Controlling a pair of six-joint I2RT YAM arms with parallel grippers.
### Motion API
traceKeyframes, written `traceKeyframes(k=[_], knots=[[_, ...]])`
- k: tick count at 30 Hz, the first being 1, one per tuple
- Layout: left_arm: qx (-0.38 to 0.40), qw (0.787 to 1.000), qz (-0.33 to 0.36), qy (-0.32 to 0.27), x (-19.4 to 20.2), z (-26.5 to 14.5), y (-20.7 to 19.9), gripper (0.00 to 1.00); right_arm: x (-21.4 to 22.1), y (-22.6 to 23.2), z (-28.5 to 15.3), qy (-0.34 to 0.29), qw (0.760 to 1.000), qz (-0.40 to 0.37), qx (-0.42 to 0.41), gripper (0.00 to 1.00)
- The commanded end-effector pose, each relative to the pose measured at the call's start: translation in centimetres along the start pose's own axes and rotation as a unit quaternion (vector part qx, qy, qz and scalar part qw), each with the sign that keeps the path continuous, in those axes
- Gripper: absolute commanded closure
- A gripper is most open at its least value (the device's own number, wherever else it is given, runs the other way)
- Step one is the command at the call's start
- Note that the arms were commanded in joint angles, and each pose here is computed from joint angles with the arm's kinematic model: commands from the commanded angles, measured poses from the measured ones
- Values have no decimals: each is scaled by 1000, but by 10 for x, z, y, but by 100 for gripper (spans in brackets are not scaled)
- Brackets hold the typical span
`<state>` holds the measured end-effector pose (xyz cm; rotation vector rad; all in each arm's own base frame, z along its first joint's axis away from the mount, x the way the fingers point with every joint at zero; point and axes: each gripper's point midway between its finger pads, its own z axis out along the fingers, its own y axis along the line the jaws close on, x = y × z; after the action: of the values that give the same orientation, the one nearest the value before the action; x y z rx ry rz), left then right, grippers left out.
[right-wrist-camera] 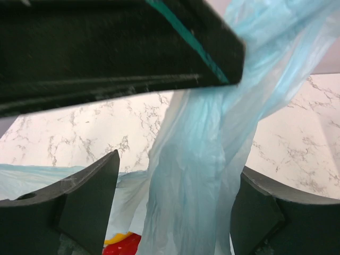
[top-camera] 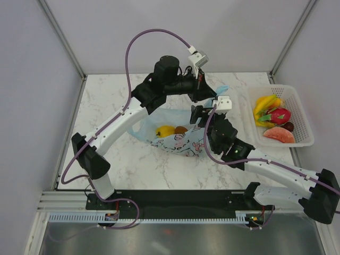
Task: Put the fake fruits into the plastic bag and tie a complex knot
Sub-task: Adjust the plastic bag at the center of the board.
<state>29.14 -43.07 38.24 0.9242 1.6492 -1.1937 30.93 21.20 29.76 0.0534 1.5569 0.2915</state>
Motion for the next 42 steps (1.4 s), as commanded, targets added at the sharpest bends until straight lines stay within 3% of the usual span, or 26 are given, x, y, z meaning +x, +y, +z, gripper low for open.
traceKeyframes(k=[1,5,12,17,20,21,22,25,30,36,42], knots=[[0,999,30,-37,-27,-15,-15,98,2,-13,-4,3,999,-30,26,20],[-2,999,33,-38,-28,-16,-15,98,8,-21,-10,8,999,-36,30,25],[-1,999,30,-36,-26,-15,-13,98,10,-27,-14,15,998,-51,32,56],[-1,999,28,-37,-27,-15,-14,98,16,-23,-15,22,998,-62,14,70],[-9,999,31,-43,-33,-18,-14,96,19,-21,-15,22,998,-63,9,88],[-14,998,33,-47,-36,-21,-14,90,18,-21,-14,20,998,-60,10,100],[-20,998,38,-50,-41,-25,-16,73,18,-23,-14,19,998,-59,14,100],[-67,995,47,-53,-50,-39,-8,49,18,-26,-13,20,998,-59,26,100],[-128,986,64,-85,-76,-91,-19,22,14,-30,-10,18,998,-52,32,100],[-216,971,60,-82,-73,-162,-26,16,6,-33,2,21,998,-47,26,100],[-328,945,10,3,-9,-210,-2,8,2,-35,12,21,998,-48,23,100]])
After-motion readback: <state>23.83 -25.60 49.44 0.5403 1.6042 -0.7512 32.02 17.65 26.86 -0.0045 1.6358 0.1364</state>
